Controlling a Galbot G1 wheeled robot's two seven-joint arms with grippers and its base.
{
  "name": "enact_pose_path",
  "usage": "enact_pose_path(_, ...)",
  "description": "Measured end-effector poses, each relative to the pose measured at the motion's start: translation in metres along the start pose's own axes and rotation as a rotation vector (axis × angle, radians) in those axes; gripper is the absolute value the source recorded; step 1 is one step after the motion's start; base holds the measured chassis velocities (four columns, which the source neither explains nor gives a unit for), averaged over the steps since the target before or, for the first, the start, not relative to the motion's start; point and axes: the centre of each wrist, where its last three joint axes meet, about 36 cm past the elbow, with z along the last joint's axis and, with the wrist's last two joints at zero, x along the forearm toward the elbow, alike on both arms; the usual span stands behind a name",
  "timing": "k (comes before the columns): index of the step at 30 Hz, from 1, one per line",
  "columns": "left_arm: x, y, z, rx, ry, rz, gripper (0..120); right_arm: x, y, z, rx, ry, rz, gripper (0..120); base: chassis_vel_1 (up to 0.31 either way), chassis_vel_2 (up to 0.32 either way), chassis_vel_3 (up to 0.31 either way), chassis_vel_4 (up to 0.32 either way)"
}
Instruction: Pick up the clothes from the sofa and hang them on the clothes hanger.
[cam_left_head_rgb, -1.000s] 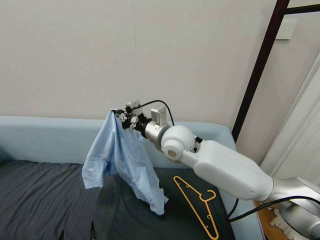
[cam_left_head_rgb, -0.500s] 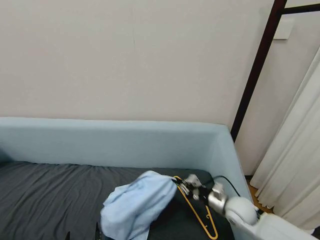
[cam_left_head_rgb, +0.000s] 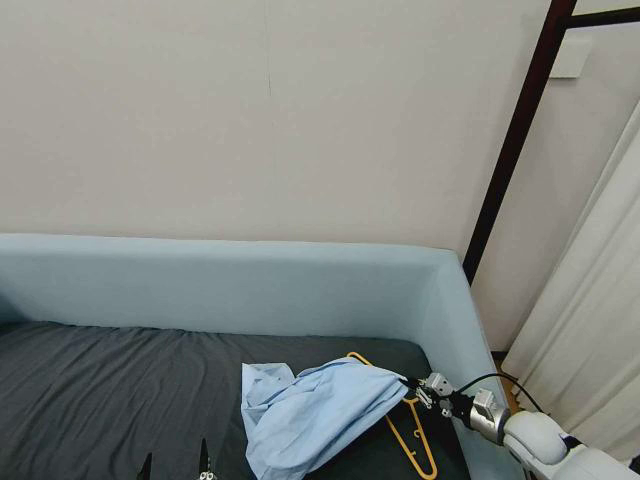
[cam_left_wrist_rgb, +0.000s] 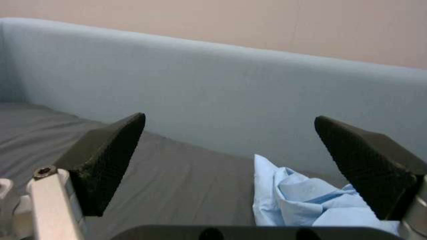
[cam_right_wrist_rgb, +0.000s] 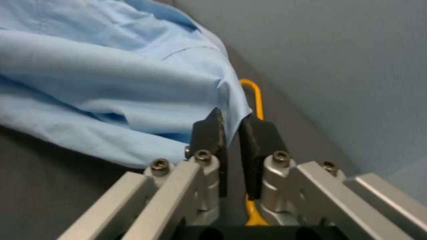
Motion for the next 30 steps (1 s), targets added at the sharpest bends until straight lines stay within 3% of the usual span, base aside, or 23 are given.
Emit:
enact_pose_path(10, -0.006, 0.004, 0.003, 0.001, 0.0, 0.025, 100, 0.051, 0.016, -0.026, -0.035, 0.0, 0.079, 51, 0.0, 0.0, 0.0, 0.0)
enact_pose_path(14, -0.006, 0.005, 0.004, 0.001, 0.0, 0.025, 100, 0.048, 0.04, -0.072, -0.149, 0.019, 0.132, 69, 0.0, 0.0, 0.0, 0.0)
enact_pose_path(15, -0.006, 0.005, 0.004, 0.001, 0.0, 0.025, 100, 0.048, 0.04, -0.072, -0.149, 0.019, 0.132, 69, 0.0, 0.0, 0.0, 0.0)
enact_pose_path(20, 0.004, 0.005, 0.007, -0.001, 0.011, 0.02, 100, 0.006, 0.07, -0.139, -0.388, 0.17, 0.22, 89, 0.0, 0.0, 0.0, 0.0)
enact_pose_path(21, 0.004, 0.005, 0.007, -0.001, 0.011, 0.02, 100, 0.006, 0.07, -0.139, -0.388, 0.17, 0.22, 89, 0.0, 0.0, 0.0, 0.0)
enact_pose_path(23, 0.008, 0.004, 0.009, -0.005, 0.015, 0.012, 100, -0.021, 0.071, -0.181, -0.47, 0.272, 0.268, 98, 0.0, 0.0, 0.0, 0.0)
enact_pose_path(27, 0.01, 0.004, 0.01, -0.006, 0.019, 0.004, 100, -0.051, 0.077, -0.216, -0.502, 0.324, 0.27, 100, 0.0, 0.0, 0.0, 0.0)
enact_pose_path(30, 0.012, 0.003, 0.012, -0.007, 0.023, -0.003, 100, -0.097, 0.088, -0.238, -0.542, 0.405, 0.271, 100, 0.0, 0.0, 0.0, 0.0)
